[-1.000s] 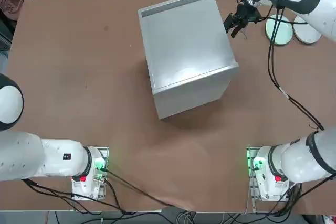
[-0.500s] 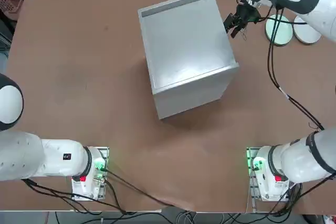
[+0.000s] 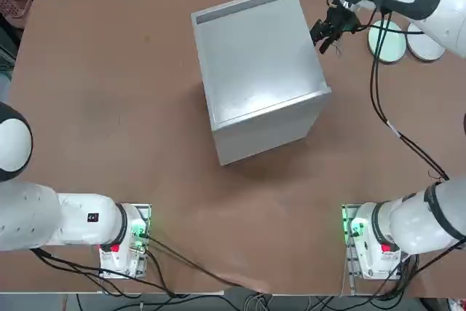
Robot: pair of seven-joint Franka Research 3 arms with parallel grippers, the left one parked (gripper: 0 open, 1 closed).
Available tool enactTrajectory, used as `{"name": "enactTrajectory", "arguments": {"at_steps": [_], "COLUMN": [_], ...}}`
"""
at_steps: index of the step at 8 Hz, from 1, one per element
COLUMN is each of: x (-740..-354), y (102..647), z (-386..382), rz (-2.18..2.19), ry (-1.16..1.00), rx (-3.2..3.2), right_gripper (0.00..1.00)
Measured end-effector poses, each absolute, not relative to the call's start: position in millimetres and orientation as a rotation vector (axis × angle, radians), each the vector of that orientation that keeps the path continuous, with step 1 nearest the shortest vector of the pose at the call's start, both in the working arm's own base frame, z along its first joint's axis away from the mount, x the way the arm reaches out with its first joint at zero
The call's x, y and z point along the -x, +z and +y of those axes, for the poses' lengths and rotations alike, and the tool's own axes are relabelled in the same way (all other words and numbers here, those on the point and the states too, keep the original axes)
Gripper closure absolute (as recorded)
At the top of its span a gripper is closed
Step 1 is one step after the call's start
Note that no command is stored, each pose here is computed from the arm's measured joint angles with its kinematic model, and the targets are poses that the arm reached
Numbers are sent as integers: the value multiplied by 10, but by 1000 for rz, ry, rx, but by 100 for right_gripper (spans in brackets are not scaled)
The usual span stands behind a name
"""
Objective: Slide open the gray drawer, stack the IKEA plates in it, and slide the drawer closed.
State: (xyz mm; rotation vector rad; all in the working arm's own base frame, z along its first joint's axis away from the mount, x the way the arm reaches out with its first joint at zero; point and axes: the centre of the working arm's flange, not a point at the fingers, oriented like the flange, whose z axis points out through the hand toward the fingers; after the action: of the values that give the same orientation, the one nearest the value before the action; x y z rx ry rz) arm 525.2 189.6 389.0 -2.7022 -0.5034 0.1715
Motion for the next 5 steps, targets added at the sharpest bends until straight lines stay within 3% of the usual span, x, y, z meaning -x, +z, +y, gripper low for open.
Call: {"name": "enactTrajectory", "arguments": {"at_steps": [5], "x": [-5310], "y": [3913], "z": [1713], "rz": [-520], "ry": [159], "rx": [2753], "right_gripper": [0]}}
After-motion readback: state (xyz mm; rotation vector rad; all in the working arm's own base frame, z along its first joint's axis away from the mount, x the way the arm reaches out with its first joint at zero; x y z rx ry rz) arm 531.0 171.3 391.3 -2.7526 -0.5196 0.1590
